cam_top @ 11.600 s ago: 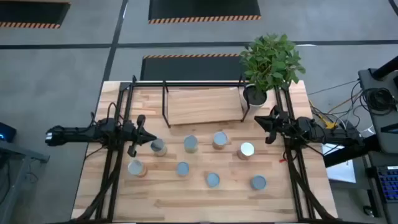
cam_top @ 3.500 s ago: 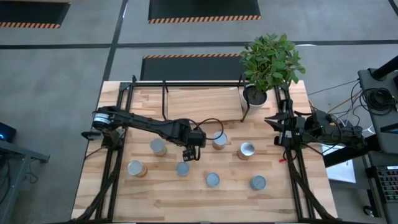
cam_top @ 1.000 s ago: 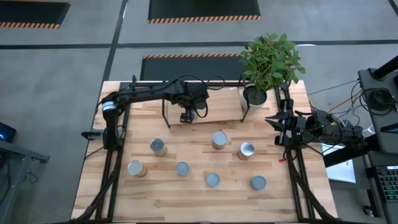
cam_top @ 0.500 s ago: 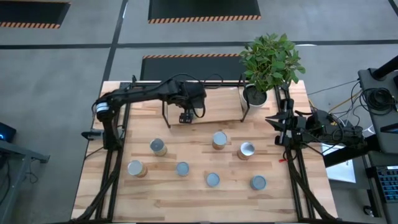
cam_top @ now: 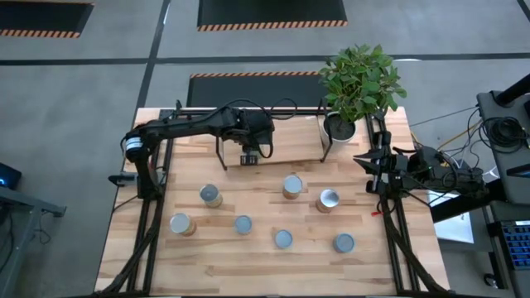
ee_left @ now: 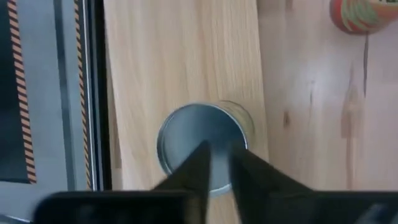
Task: Pick and place cans onto a shelf
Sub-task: Put the canned pears on the shelf
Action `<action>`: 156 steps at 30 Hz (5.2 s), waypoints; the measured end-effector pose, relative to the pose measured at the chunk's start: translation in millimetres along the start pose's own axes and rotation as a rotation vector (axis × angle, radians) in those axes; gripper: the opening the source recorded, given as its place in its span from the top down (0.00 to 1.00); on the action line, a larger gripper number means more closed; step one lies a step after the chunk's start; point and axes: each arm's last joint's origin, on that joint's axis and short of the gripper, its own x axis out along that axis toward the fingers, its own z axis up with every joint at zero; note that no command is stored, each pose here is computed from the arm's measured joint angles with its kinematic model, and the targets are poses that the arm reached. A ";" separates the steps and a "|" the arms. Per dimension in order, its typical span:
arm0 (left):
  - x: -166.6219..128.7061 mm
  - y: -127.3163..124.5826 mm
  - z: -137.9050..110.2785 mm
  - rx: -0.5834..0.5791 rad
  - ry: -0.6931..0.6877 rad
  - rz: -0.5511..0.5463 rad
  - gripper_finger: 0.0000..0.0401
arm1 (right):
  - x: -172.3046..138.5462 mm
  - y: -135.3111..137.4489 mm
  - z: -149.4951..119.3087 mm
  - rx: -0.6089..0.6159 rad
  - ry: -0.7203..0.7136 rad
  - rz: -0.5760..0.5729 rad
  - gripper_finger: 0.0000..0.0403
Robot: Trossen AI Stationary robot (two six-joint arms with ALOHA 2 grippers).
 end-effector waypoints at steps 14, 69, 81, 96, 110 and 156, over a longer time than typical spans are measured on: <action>21.9 -6.9 -15.9 0.042 0.112 0.038 1.00 | 0.0 0.0 0.1 0.004 -0.001 0.000 0.94; 41.6 50.8 -32.9 -0.176 0.126 0.103 1.00 | 0.0 0.0 -0.1 0.000 0.000 0.000 0.94; 43.5 57.0 -41.2 -0.136 0.214 0.226 1.00 | 0.0 0.0 -0.1 0.000 0.000 0.000 0.94; 22.0 56.5 -31.7 -0.165 0.119 0.037 1.00 | 0.0 0.0 -0.1 -0.001 0.000 0.000 0.94; 39.4 59.1 -40.3 -0.167 0.201 0.130 1.00 | 0.0 0.1 -0.2 -0.008 0.001 0.000 0.94; 41.2 88.6 -57.0 -0.362 0.159 0.059 1.00 | 0.1 0.2 -0.6 -0.019 0.005 0.002 0.94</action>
